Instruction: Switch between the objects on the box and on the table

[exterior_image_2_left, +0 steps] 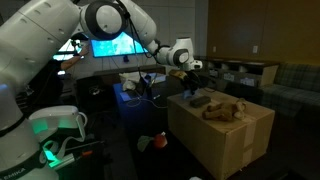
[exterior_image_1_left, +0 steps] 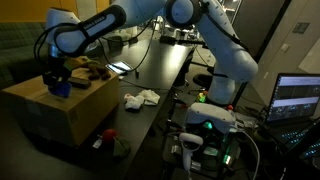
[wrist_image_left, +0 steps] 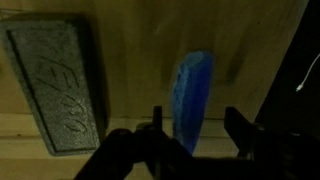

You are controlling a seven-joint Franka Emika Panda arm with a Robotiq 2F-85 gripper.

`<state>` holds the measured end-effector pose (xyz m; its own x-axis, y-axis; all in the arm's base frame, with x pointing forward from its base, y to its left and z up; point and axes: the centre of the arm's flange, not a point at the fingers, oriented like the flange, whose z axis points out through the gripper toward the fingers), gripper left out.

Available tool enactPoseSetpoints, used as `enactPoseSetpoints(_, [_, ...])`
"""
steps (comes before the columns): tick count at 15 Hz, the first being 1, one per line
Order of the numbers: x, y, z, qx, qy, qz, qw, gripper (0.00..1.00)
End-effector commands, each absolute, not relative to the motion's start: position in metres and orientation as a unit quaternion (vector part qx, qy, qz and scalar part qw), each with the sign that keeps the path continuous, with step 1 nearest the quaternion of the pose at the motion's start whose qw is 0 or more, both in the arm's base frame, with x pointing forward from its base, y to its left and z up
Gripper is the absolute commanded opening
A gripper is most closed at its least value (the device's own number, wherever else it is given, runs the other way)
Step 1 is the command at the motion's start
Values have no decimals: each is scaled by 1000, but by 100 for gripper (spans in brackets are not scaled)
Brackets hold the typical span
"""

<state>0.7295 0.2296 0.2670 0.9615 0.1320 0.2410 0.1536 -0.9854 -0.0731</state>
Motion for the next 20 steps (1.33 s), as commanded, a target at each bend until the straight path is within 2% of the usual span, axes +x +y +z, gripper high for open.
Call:
enactPoseSetpoints(1, [742,224,287,-988,-67,-131,43,98])
enactPoseSetpoints(8, [739,190,303,-987,-50,-145,40,100])
enactPoseSetpoints(20, [721,138,265,-990,-40,-138,2,100])
